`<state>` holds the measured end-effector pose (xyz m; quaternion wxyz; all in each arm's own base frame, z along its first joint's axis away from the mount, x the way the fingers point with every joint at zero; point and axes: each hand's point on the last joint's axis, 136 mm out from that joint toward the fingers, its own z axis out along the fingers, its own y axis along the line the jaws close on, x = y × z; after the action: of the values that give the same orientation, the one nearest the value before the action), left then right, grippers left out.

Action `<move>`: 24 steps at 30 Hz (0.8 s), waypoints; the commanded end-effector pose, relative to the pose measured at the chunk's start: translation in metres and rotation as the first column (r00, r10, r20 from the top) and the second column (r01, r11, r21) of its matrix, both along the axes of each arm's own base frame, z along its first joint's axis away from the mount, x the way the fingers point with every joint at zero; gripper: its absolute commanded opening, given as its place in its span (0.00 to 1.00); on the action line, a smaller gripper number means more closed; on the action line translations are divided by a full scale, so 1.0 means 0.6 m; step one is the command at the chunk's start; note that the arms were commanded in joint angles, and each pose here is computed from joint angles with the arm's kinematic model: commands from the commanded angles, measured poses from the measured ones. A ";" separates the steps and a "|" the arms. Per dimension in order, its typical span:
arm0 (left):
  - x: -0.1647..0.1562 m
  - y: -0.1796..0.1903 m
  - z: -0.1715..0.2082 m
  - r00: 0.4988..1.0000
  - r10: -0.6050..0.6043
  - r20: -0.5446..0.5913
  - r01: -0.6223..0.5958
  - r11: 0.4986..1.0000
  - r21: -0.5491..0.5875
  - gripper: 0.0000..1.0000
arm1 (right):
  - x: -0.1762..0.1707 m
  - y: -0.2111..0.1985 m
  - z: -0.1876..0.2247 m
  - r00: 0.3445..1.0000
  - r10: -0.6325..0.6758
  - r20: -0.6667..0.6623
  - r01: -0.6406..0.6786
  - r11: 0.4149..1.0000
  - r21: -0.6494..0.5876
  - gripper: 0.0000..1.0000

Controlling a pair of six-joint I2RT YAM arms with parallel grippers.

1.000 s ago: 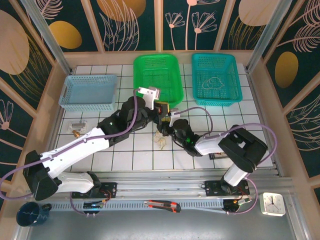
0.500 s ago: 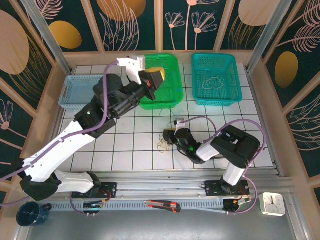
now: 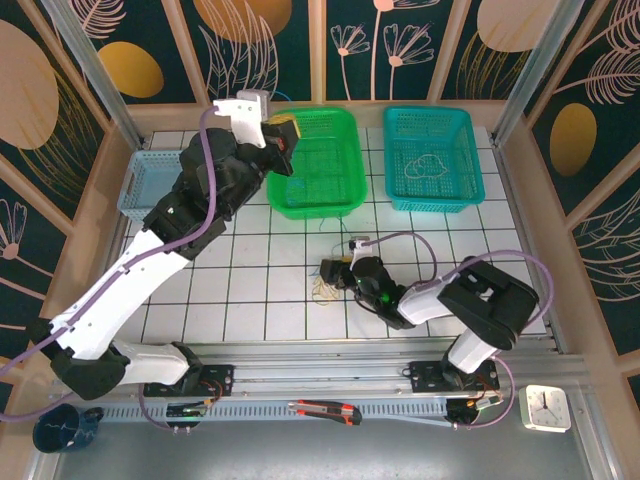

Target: Untangle the cables

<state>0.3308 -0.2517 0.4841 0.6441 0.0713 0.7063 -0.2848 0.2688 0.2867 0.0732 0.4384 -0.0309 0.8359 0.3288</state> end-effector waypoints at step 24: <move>0.207 0.403 -0.222 0.794 0.586 -0.161 -0.570 0.810 0.136 0.00 | 0.000 -0.004 0.155 0.998 0.054 0.037 -0.054 0.999 -0.003 0.77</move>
<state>0.4470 -0.0304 0.3535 0.6122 -0.1260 0.7781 -0.0635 0.2674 0.2846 0.1475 0.4388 -0.0551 0.8328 0.3329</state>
